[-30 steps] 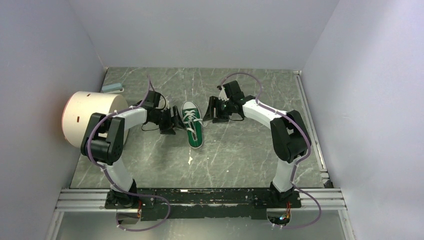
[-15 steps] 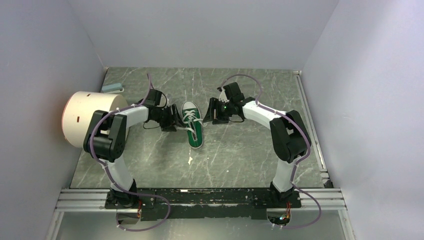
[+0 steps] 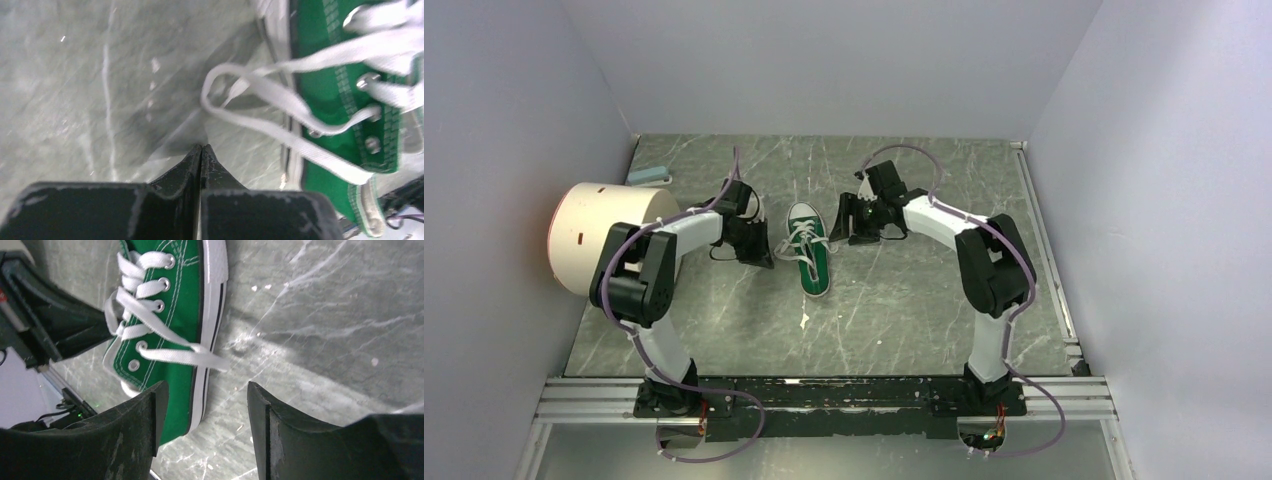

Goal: Tie the shoes

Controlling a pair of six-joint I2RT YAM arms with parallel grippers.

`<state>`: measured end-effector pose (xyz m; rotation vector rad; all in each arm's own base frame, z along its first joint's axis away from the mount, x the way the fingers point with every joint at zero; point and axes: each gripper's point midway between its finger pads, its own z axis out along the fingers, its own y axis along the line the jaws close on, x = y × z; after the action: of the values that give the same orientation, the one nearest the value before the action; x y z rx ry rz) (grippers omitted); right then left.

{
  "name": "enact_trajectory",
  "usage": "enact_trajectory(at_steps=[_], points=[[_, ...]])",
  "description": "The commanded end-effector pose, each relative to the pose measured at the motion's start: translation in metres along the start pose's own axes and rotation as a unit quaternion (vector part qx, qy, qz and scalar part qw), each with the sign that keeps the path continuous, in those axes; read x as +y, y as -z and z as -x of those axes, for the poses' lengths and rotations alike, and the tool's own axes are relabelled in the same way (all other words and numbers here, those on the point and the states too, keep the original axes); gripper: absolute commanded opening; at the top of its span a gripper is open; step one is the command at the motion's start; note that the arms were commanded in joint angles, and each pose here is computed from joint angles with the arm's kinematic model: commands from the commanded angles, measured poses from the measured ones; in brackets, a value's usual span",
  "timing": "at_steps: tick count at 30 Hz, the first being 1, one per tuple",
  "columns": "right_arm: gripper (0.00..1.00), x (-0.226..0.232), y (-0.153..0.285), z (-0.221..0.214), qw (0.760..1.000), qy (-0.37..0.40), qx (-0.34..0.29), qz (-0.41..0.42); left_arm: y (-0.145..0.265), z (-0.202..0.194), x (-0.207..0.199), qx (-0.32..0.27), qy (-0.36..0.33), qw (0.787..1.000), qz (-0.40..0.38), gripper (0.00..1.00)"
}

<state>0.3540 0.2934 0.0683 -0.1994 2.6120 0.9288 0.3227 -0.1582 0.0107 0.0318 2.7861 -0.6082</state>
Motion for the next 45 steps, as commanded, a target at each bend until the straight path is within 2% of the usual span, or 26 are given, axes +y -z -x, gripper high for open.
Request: enact_trajectory(at_steps=[1,4,6,9,11,13,17,20,25,31,38,45], points=[[0.63,-0.006,-0.013,0.005,1.0,0.0,0.013,-0.02,0.028,-0.042,0.047,0.08,-0.037,0.987,0.133,0.05],[0.65,-0.007,-0.021,0.012,1.0,-0.002,0.014,-0.025,0.048,-0.032,0.053,0.058,-0.05,0.983,0.168,0.05],[0.65,-0.008,-0.024,0.021,1.0,0.008,0.006,-0.028,0.051,-0.025,0.037,0.038,-0.052,0.99,0.128,0.08],[0.64,0.009,-0.029,0.031,0.997,0.077,-0.015,0.005,0.052,-0.016,-0.007,0.015,-0.044,0.999,0.016,0.3],[0.63,0.02,-0.032,0.032,0.989,0.144,-0.023,0.017,0.05,-0.013,-0.022,0.008,-0.04,0.999,-0.026,0.43],[0.61,0.031,-0.032,0.037,0.982,0.182,-0.033,0.033,0.047,-0.011,-0.025,0.012,-0.038,0.999,-0.033,0.48],[0.6,0.05,-0.029,0.049,0.976,0.203,-0.058,0.058,0.046,-0.011,-0.027,0.017,-0.038,0.998,-0.038,0.52],[0.59,0.053,-0.041,0.047,0.975,0.206,-0.041,0.071,0.045,-0.016,-0.025,0.019,-0.037,0.998,-0.04,0.55],[0.49,0.056,-0.06,0.04,0.974,0.214,-0.017,0.069,0.046,-0.028,-0.022,0.029,-0.039,0.998,-0.039,0.59],[0.46,0.052,-0.065,0.039,0.975,0.211,-0.013,0.066,0.049,-0.038,-0.022,0.032,-0.041,0.998,-0.044,0.61],[0.24,0.05,-0.058,0.039,0.977,0.205,-0.012,0.051,0.048,-0.04,-0.021,0.033,-0.047,0.997,-0.048,0.63],[0.16,0.051,-0.029,0.048,0.981,0.193,-0.03,0.016,0.044,-0.039,-0.022,0.032,-0.05,0.997,-0.056,0.67]])
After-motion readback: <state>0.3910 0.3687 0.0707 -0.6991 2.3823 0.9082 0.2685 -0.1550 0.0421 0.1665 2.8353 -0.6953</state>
